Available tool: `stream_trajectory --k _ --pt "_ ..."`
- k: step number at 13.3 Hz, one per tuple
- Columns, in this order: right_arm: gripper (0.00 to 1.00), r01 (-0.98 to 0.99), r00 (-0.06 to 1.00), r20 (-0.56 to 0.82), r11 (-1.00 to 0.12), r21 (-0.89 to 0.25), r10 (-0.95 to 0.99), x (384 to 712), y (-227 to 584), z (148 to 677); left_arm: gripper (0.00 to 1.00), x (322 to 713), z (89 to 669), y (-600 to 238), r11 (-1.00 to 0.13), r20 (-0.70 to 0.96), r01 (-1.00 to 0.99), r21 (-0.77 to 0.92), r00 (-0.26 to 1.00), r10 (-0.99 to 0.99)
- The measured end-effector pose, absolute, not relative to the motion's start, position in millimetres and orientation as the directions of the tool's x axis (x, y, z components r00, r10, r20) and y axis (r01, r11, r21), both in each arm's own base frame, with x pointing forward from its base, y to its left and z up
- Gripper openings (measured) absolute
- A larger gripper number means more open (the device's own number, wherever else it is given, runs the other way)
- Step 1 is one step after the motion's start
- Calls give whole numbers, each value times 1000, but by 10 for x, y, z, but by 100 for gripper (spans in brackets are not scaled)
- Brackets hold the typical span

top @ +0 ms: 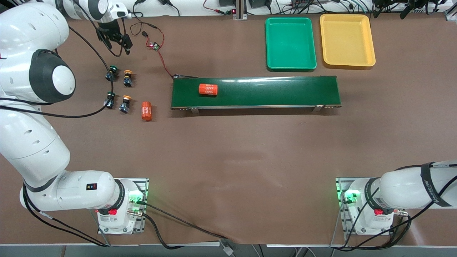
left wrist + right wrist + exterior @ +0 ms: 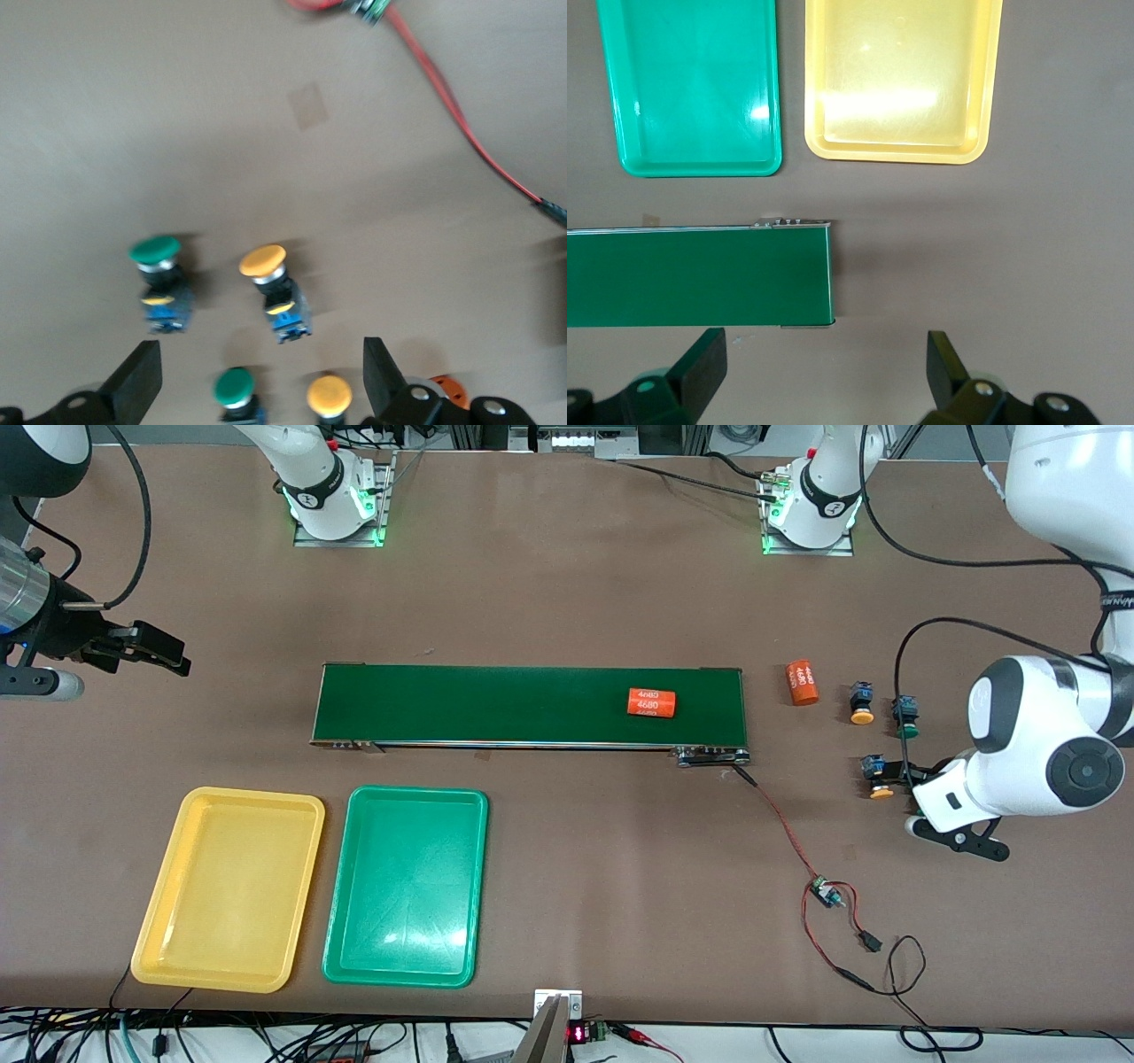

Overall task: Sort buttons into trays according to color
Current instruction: 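Move the left gripper back over the yellow-cap buttons, then grasp a yellow-cap button with the left gripper and lift it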

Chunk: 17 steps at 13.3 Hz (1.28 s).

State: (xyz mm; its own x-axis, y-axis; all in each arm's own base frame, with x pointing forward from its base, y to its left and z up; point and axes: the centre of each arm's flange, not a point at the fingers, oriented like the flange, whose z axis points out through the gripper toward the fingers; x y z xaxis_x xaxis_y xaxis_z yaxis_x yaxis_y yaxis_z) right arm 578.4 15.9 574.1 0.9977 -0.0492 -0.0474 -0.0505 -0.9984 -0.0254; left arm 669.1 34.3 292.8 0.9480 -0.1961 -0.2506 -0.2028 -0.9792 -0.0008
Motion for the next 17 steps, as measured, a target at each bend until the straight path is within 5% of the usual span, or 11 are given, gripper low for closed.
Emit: stream_trajectory --k 4,12,17 --pt "100 -50 998 -48 -998 -25 -49 5784 160 5741 100 6527 2405 347 -999 -286 -42 -16 958 -36" --pt "100 -50 998 -48 -998 -25 -49 5784 160 5740 96 6023 1616 532 -1000 -92 26 -11 995 27" --pt "100 -50 998 -48 -998 -26 -49 5784 160 5740 43 5977 1720 559 -999 -130 43 -16 991 45"
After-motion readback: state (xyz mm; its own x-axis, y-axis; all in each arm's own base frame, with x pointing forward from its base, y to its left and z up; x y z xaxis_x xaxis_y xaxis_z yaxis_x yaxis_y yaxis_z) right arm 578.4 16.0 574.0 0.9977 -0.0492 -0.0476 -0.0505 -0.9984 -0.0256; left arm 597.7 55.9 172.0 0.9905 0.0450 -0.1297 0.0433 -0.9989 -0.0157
